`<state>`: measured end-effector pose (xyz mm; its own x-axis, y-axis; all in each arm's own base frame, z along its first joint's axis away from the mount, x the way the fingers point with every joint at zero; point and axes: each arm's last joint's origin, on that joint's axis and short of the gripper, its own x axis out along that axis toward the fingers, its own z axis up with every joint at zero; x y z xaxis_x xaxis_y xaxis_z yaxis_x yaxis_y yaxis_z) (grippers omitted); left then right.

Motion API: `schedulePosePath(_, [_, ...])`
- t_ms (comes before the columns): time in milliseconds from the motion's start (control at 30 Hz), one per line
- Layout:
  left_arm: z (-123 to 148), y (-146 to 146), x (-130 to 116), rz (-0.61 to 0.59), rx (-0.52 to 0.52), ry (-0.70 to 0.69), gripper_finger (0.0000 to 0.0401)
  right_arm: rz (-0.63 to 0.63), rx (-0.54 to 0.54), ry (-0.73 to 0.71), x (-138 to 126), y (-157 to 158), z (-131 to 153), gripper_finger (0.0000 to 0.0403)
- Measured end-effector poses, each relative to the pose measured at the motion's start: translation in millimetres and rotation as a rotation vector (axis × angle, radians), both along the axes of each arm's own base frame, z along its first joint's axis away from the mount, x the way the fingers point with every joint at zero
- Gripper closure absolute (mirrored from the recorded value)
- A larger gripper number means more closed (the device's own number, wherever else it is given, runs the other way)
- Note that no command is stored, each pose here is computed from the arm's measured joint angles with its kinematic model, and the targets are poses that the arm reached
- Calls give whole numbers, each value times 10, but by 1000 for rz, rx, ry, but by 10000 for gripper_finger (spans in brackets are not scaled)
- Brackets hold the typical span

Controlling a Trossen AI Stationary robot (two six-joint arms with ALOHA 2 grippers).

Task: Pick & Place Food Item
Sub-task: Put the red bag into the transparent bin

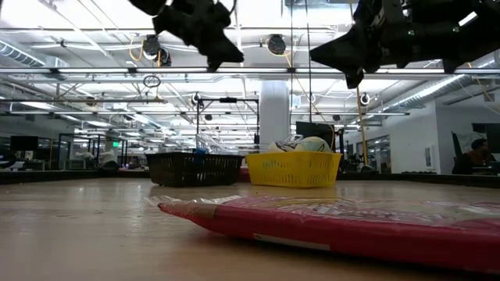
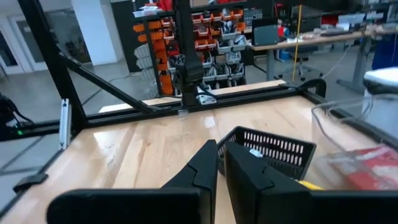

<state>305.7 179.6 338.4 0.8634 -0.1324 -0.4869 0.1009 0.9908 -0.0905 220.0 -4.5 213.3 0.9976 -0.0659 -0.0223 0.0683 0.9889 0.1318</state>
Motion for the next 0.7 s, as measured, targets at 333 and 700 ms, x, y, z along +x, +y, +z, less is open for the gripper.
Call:
schedulePosePath(333, [-361, -1045, -516, -79, -111, -186, 372, 43, 143, -25, 47, 95, -27, 385])
schedulePosePath(700, [-524, -1941, -1221, -33, -104, -455, 381, 298, 99, -205, 0, 495, 143, 385])
